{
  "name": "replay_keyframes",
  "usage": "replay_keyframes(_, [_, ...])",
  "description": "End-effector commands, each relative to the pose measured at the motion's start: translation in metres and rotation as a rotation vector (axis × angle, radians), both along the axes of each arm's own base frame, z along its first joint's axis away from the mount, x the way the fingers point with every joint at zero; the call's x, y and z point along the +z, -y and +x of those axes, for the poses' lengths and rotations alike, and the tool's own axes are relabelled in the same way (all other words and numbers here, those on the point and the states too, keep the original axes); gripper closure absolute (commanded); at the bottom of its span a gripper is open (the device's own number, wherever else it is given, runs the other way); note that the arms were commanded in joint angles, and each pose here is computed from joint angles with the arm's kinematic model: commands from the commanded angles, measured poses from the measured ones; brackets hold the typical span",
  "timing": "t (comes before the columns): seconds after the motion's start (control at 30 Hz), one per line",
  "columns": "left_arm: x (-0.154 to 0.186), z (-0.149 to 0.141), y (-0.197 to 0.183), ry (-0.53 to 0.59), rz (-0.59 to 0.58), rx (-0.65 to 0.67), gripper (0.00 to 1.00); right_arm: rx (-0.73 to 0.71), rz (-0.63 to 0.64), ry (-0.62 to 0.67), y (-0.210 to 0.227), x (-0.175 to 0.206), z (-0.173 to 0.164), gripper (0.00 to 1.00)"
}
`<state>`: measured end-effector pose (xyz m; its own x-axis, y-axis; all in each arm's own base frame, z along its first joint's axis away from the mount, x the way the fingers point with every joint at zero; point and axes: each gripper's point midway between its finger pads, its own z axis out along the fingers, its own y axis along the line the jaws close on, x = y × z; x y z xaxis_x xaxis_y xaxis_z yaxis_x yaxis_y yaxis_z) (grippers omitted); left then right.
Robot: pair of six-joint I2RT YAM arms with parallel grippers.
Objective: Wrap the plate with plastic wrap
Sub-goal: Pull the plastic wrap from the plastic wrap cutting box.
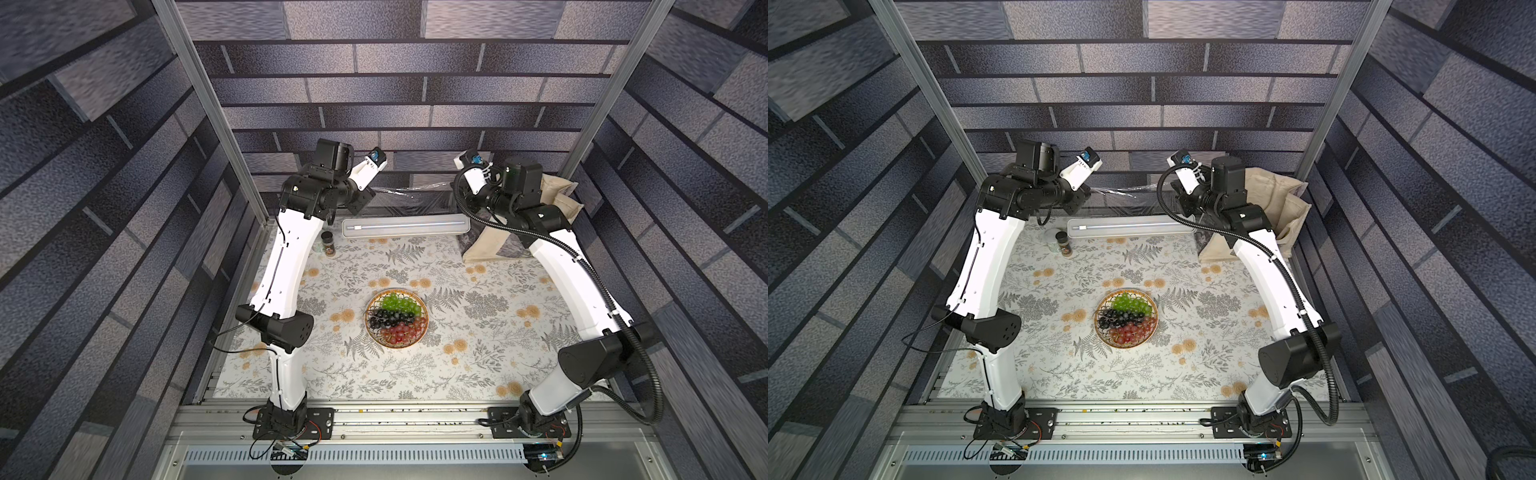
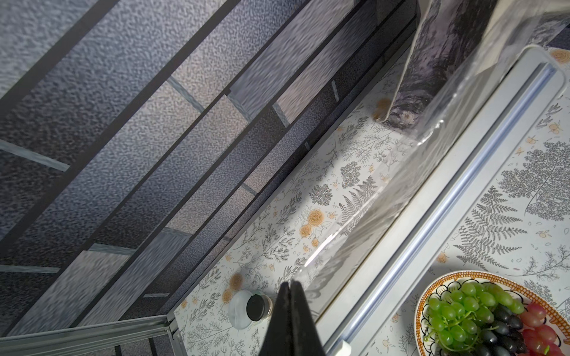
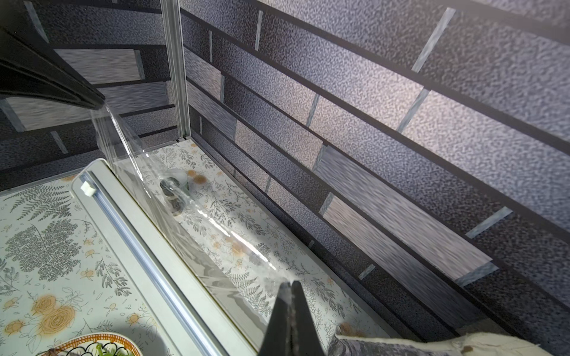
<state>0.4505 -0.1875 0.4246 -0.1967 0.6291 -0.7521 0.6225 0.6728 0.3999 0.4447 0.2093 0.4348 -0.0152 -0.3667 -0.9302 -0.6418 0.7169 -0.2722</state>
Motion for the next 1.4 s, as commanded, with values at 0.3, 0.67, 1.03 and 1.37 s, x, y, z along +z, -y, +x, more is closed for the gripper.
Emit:
replay_keyframes(0.3, [0.026, -0.005, -0.001, 0.082, 0.001, 0.005, 1.00, -0.020, -0.002, 0.069, 0.008, 0.028, -0.003, 1.00])
replay_keyframes(0.67, [0.024, -0.006, -0.001, 0.075, 0.009, 0.008, 1.00, -0.022, -0.009, 0.051, 0.009, 0.019, -0.004, 1.00])
replay_keyframes(1.03, [0.022, -0.005, 0.000, 0.072, 0.015, 0.006, 1.00, -0.021, -0.014, 0.042, 0.009, 0.015, -0.003, 1.00])
replay_keyframes(1.37, [0.021, -0.005, 0.000, 0.073, 0.019, 0.003, 1.00, -0.022, -0.018, 0.035, 0.009, 0.011, -0.003, 1.00])
